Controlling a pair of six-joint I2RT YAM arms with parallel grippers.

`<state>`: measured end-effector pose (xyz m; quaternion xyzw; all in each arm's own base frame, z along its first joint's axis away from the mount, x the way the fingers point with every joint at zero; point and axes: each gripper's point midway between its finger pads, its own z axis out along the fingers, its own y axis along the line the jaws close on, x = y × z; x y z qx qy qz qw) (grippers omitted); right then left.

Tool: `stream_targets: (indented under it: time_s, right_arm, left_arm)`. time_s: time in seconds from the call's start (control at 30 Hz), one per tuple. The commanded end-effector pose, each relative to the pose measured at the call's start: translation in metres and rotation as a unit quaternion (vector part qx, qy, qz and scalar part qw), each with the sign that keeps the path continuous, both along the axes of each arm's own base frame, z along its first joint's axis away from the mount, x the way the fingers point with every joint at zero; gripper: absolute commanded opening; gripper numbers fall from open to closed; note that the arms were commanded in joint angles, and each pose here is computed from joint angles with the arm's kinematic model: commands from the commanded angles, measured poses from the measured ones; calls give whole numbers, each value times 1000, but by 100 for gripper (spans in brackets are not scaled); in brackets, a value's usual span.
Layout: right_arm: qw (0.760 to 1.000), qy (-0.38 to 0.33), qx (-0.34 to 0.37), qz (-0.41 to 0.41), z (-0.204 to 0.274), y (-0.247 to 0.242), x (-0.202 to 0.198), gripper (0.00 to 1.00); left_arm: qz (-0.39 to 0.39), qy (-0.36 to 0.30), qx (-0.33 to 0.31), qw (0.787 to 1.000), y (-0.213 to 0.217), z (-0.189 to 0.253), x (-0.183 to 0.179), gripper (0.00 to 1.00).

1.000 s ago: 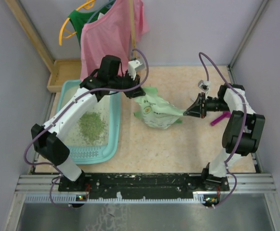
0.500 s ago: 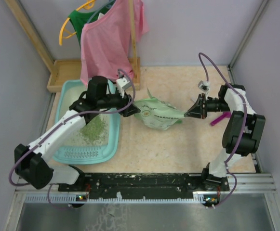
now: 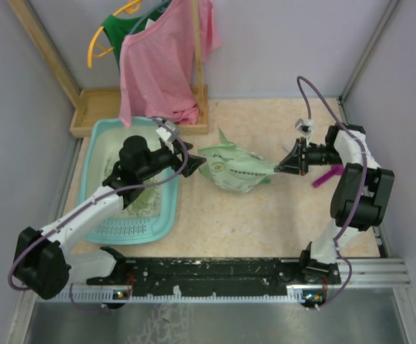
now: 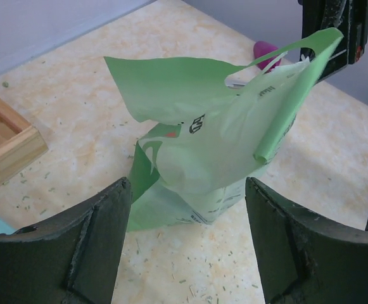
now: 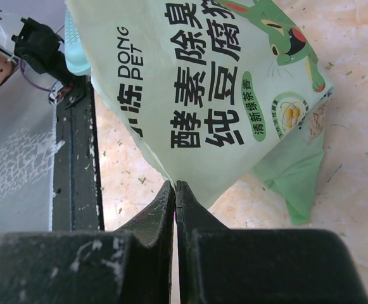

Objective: Fill the litter box with clean litter
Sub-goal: Close the cat litter bag at the center of the board.

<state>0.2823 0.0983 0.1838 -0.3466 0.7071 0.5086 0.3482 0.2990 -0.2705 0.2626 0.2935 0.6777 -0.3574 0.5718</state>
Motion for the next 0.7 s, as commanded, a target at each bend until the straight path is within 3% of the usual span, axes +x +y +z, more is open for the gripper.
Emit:
stream_targets:
  time_s: [0.0,0.27,0.43,0.67]
  right_arm:
    - [1000,-18,17,-13,17,-2,10,0]
    - [999,-10,25,-18,19,-1,13,0]
    - [1000,1,25,-19,16,-2,14,0]
    - [999,6,37,-22,15,-1,14,0]
  left_arm:
    - [2,-35,-35,999,-6,15,11,75]
    - [-41,-27,-61,997,-20,10,4,67]
    - [-69,-14,-80,994,-27,7,-4,54]
    - [-88,0,-85,993,-30,-1,-8,54]
